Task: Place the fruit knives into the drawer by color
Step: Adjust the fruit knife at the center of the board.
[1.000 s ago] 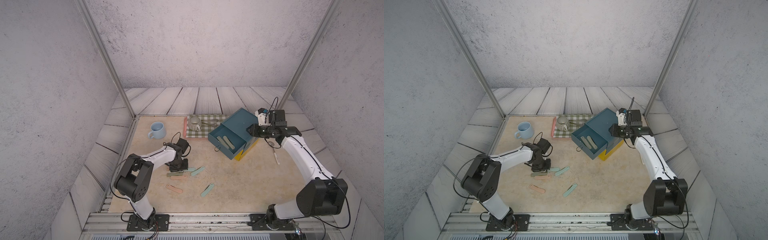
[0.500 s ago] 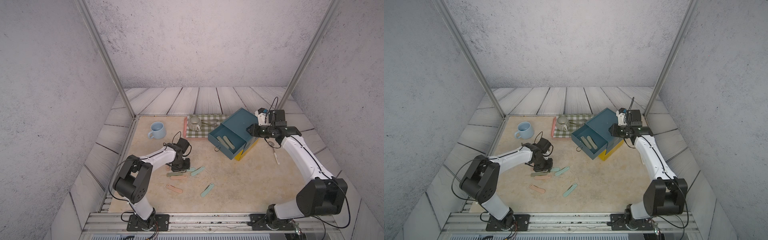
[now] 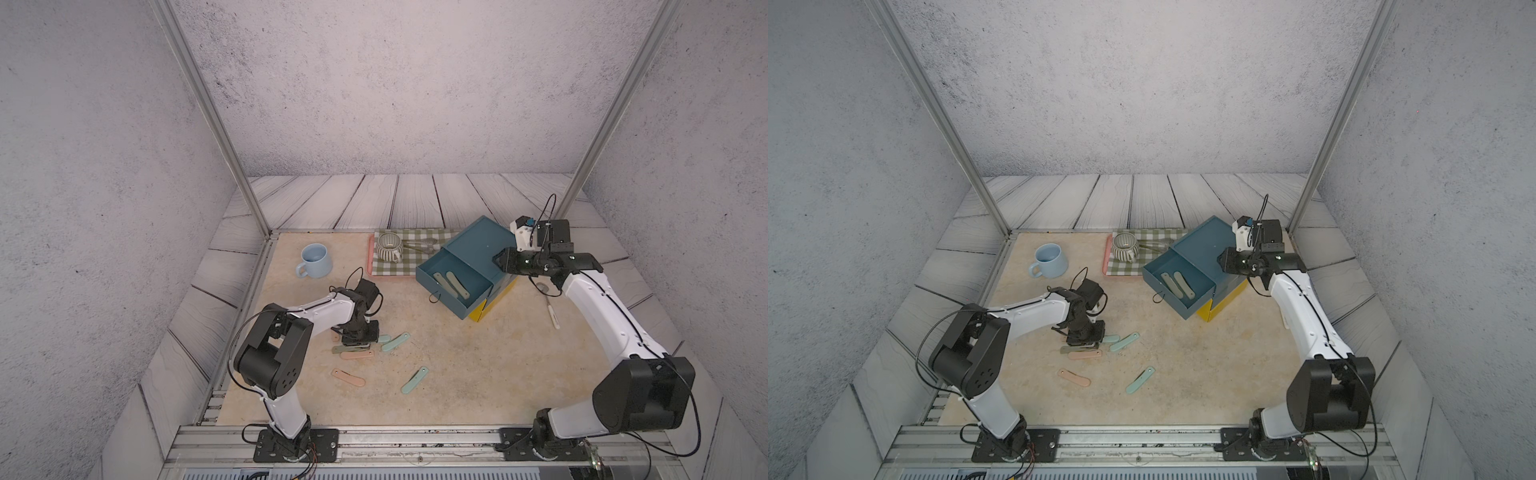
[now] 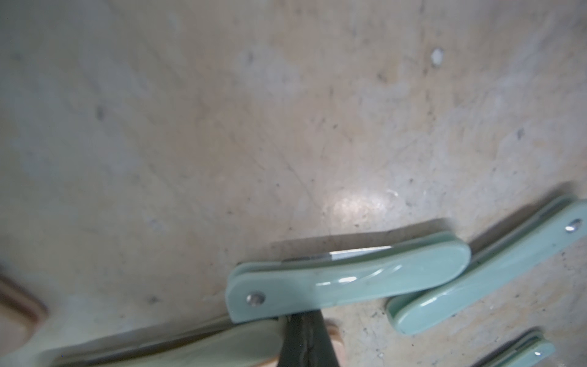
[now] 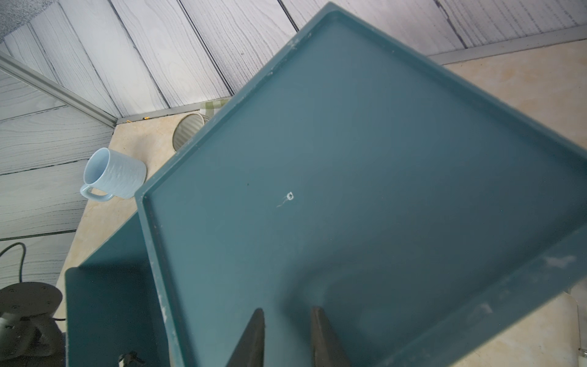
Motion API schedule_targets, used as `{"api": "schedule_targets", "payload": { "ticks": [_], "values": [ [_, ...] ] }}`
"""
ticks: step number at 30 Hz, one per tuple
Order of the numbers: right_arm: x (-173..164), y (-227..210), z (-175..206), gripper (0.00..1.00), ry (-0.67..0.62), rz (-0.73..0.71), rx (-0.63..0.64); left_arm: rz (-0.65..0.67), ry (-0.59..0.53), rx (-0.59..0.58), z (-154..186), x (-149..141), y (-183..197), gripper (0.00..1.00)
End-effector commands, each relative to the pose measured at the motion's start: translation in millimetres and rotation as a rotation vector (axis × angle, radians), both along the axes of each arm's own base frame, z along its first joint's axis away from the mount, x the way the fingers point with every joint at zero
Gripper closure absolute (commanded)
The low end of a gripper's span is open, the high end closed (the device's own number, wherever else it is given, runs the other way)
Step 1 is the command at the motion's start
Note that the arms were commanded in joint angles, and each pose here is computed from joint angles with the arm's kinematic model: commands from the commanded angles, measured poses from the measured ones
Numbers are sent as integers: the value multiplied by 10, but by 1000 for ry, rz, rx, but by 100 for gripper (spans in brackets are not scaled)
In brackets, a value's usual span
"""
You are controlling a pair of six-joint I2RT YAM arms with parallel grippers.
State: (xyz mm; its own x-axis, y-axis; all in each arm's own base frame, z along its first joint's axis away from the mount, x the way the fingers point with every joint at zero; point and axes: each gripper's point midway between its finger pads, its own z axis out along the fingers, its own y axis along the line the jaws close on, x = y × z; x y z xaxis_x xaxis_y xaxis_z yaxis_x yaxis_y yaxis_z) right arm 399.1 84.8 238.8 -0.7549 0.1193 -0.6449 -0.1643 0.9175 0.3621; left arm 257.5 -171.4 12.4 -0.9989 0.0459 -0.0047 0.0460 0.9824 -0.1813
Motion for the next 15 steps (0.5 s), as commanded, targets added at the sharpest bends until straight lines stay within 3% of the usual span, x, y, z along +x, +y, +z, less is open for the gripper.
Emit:
{"api": "schedule_targets", "payload": {
  "ticks": [1,15],
  "values": [
    [-444,-110,-778,72,333,-28,-61,26,37,82,-144,-42,278,99],
    [-446,-110,-787,72,338,-28,-61,205,37,114,-141,206,805,99]
  ]
}}
